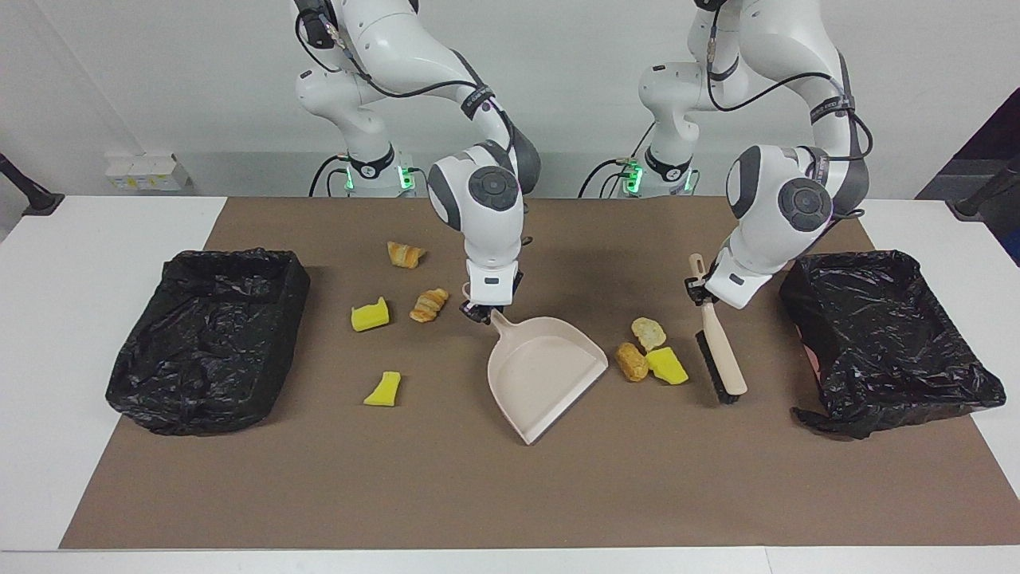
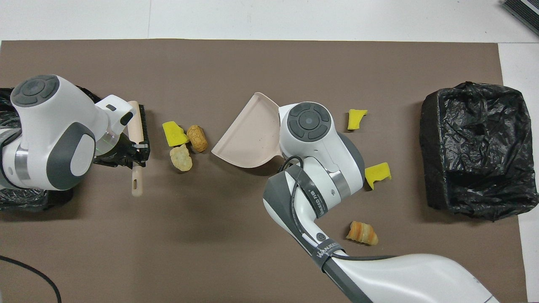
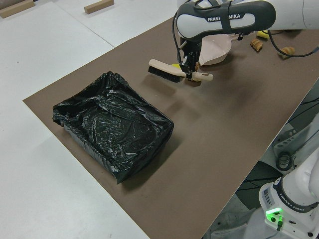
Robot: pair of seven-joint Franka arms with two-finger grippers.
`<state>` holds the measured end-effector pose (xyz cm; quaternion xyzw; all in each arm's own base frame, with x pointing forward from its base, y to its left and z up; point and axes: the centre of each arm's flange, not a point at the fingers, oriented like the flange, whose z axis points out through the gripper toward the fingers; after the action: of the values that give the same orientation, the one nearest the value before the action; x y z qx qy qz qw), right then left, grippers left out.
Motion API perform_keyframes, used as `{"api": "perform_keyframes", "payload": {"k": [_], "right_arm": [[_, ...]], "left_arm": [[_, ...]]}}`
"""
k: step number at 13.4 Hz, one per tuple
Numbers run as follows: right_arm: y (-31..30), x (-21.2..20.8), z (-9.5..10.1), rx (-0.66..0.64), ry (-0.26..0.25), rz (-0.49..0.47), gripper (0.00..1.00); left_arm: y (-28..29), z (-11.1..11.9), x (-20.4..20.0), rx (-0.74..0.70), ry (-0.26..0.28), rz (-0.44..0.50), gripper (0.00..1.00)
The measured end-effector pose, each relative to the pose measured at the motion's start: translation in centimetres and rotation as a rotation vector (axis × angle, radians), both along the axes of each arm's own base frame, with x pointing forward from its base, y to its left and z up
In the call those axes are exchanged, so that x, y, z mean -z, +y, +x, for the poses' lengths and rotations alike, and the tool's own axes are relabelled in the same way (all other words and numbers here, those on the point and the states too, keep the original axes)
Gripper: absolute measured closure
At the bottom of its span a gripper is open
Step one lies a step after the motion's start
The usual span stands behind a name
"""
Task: Sweep and dump trash in bin
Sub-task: 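Brush the debris into the dustpan held by the right gripper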
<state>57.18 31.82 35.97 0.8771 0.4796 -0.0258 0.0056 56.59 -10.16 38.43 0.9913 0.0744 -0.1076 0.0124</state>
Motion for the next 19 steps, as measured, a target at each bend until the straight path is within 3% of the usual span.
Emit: {"api": "perform_keyframes", "payload": {"k": [8, 14, 19], "right_arm": [[-1.2, 0.2, 0.2, -0.186, -0.001, -0.023, 0.69], [-1.1, 0.1, 0.2, -0.194, -0.003, -0.029, 0.69], [-1.0, 0.1, 0.1, -0.213, -0.008, -0.038, 0.69]], "left_arm": [[-3.0, -1.6, 2.0, 0.039, -0.013, -0.009, 0.74], [-10.4, -3.7, 2.8, 0.092, -0.052, -0.053, 0.74], [-20.7, -8.0, 2.3, 0.138, -0.085, -0.095, 0.74]]}}
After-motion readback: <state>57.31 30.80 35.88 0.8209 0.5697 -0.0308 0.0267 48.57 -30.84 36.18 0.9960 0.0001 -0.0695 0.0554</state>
